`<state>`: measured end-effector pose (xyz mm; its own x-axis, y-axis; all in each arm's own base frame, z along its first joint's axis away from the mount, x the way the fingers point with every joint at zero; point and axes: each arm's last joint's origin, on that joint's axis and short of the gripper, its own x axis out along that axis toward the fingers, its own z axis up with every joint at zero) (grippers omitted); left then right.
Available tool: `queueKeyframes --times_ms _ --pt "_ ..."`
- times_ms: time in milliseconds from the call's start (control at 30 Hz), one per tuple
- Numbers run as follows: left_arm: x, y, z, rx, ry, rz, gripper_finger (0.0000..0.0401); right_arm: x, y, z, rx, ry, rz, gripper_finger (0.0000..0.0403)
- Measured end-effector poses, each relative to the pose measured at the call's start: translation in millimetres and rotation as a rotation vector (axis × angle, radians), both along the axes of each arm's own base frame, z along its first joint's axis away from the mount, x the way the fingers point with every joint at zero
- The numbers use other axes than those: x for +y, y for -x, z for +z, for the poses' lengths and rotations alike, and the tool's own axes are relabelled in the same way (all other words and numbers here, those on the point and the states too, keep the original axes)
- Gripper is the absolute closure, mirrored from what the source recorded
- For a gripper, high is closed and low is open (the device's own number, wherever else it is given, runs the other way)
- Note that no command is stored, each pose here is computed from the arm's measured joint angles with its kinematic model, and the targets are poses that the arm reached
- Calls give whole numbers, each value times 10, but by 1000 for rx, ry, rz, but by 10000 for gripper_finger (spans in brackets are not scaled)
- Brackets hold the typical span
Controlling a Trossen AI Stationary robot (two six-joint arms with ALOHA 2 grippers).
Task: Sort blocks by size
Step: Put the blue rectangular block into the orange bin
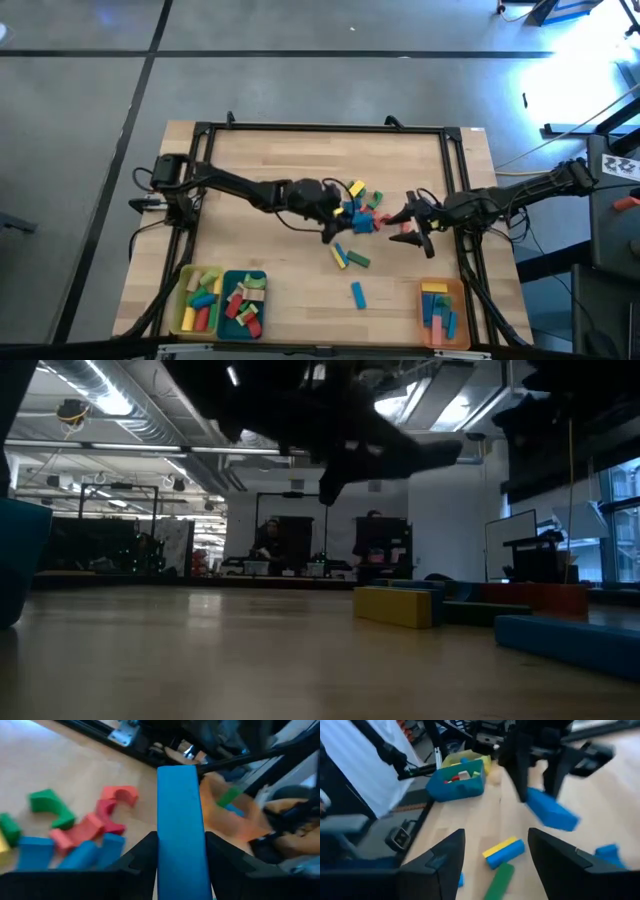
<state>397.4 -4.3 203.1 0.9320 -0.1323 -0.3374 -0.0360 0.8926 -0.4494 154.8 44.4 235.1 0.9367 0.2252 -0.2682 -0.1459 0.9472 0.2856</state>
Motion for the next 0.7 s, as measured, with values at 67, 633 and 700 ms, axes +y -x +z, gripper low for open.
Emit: queueKeyframes --times_ms 67,633,700 --pt "-76 -24 54 -16 42 -4 270 -5 3 5 -21 75 8 185" --pt "-234 -56 148 -12 226 -38 267 53 -215 -2 -231 694 138 185" --pt "-234 -56 149 -12 233 -35 267 61 -242 -18 -235 721 145 185"
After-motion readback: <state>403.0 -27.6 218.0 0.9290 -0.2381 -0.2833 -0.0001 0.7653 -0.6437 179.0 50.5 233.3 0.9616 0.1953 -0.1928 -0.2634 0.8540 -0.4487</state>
